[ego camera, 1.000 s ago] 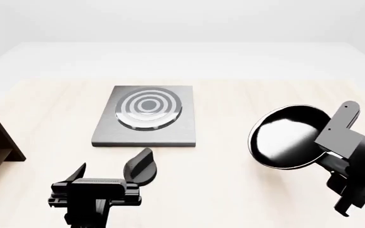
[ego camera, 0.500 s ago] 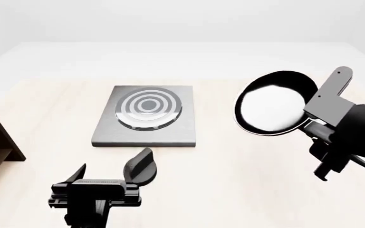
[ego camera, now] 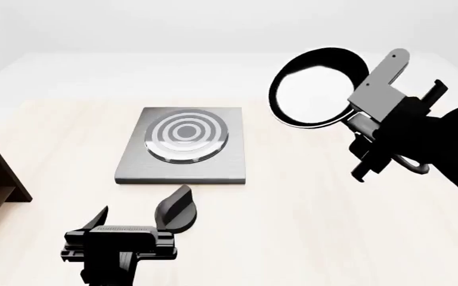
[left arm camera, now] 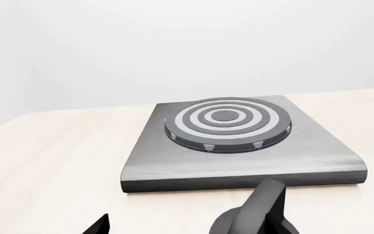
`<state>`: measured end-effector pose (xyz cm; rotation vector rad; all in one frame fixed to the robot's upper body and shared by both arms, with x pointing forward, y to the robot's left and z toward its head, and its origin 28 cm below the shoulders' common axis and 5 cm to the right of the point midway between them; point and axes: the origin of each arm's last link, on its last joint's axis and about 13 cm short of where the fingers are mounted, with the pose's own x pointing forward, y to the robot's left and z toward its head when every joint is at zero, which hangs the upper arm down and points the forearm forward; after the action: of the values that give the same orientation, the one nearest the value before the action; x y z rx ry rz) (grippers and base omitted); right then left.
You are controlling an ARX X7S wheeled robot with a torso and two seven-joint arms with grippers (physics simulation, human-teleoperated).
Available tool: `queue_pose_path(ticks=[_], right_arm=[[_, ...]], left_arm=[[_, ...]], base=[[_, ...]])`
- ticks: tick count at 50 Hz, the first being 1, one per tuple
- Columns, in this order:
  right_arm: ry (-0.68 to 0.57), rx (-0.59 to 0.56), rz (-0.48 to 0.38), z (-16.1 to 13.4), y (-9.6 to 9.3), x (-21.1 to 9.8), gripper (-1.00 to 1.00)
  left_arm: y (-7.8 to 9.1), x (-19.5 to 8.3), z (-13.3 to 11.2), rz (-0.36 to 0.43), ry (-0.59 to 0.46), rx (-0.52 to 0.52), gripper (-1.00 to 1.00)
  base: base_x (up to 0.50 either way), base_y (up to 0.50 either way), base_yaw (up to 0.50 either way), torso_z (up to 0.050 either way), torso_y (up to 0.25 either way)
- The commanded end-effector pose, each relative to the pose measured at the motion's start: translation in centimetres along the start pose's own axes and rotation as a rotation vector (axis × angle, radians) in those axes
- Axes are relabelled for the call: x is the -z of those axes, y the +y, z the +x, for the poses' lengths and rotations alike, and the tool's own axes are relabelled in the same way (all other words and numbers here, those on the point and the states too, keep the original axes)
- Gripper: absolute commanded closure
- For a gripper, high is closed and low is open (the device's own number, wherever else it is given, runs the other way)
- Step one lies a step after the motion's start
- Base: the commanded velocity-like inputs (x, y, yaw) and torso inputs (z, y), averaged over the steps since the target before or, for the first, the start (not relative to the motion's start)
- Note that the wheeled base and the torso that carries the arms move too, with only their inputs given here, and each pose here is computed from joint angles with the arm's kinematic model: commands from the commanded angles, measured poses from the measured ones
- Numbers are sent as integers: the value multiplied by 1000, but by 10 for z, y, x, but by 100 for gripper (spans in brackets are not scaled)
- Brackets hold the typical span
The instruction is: Turn on the stove and put the frying pan on it.
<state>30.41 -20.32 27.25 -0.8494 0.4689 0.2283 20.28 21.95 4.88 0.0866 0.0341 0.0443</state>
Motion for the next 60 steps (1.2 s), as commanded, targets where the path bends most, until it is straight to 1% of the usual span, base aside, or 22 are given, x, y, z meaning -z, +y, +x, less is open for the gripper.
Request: queue_pose_path(ticks=[1,5,11,16,22,28,29,30,34,35,37,41,47,51,60], right_arm=[[-139,159,-2,7,-11,-32,100],[-153,160,-3,15,-7,-39,100],[-164,184,-4,24,-6,-48,100],[-177,180,7,30,-4,-54,100],[-237,156,78,37,-4,-72,100],[-271,135,112,45,0,-83,100],[-280,116,122,48,4,-87,100],[-281,116,118,49,5,-87,100],[-302,90,144,56,11,-95,100],[-318,81,161,59,14,-99,100],[-327,71,165,62,18,-102,100],[-349,54,200,68,24,-110,100],[-349,60,202,78,36,-120,100],[-359,62,206,80,41,-126,100],[-388,48,209,82,55,-140,100]], left_arm=[[1,-1,1,1,-24,-11,-100],[1,-2,1,1,-22,-14,-100],[0,-2,2,-4,-18,-3,-100],[0,-2,2,-16,-12,7,-100],[1,-2,1,-18,-17,8,-100],[0,-1,1,-20,-17,18,-100],[0,-1,1,-49,-11,49,-100],[0,-1,0,-60,-8,58,-100],[0,-1,0,-50,-20,55,-100],[0,-1,-1,-51,-21,60,-100],[0,-1,-1,-53,-25,67,-100],[-1,-1,-1,-76,-18,85,-100],[-1,-1,-3,-73,-37,85,-100],[-1,-1,-4,-69,-50,87,-100],[-1,0,-5,-49,-67,85,-100]], base=[[0,0,0,0,0],[0,0,0,0,0],[0,0,0,0,2],[0,0,0,4,2],[0,0,0,0,2],[0,0,0,0,2],[0,0,0,0,10],[0,0,0,0,0],[0,-1,0,0,0],[0,0,0,0,10],[0,0,0,0,0],[0,0,0,0,3],[0,-1,0,0,2],[0,0,0,0,-29],[0,0,0,0,-241]])
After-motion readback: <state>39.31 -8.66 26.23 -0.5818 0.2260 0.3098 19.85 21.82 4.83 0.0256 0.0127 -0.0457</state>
